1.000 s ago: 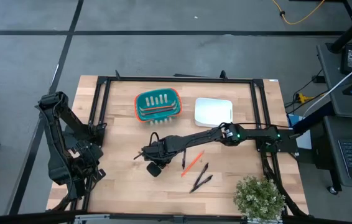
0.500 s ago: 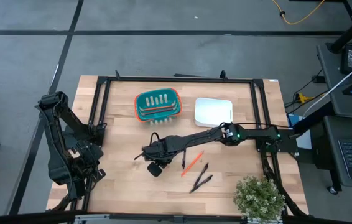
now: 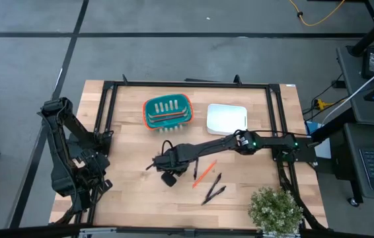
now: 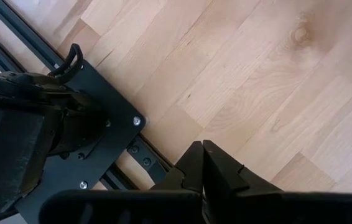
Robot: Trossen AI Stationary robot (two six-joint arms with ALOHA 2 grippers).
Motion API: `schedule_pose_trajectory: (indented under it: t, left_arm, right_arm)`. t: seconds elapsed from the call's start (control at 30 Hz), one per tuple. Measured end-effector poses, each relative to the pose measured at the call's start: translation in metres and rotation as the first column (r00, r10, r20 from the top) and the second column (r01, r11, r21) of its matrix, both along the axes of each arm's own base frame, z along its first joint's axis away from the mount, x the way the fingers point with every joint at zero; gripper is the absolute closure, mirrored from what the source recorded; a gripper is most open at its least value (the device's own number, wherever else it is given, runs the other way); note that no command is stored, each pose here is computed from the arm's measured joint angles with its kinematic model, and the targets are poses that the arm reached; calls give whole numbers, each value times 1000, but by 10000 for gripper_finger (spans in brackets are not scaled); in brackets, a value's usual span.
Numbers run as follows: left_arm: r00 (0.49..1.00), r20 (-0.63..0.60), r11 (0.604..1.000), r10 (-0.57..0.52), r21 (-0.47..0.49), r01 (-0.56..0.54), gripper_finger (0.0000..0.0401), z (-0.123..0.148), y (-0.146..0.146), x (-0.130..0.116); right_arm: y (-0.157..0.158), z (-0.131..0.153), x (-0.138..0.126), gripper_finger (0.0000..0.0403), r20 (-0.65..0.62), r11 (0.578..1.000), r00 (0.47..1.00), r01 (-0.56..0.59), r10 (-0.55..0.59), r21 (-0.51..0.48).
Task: Sort pens & pencils
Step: Put the red pencil into the blue bin
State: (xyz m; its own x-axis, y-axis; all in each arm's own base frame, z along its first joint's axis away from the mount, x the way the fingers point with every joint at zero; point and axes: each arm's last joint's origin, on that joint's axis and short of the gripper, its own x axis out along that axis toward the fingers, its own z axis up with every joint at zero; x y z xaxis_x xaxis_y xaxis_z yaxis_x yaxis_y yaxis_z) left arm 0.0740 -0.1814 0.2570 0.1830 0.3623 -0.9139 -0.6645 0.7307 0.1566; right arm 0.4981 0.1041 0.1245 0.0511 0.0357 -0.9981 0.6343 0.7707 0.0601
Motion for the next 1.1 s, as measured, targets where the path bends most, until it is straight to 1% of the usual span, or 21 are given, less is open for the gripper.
schedule_pose_trajectory:
  t: [0.17, 0.53, 0.83, 0.93, 1.1]
  left_arm:
    - [1000, 9, 1000, -3, 2, 3, 401, 0, 0, 0]
    - [1000, 19, 1000, -4, -14, 4, 401, 0, -2, 1]
    - [1000, 18, 1000, -4, -13, 4, 401, 0, -2, 1]
    - [1000, 18, 1000, -4, -13, 4, 401, 0, -2, 1]
    - [1000, 18, 1000, -4, -13, 4, 401, 0, -2, 1]
  right_arm:
    - [3, 12, -8, 390, -35, 999, 999, 22, -23, -49]
    - [9, 16, -10, 401, -23, 999, 1000, 20, -21, -50]
    - [10, 16, -9, 401, -17, 999, 1000, 20, -20, -43]
    - [10, 17, -8, 390, -5, 999, 1000, 17, -17, -28]
    - [11, 16, -8, 357, -2, 1000, 1000, 16, -16, -15]
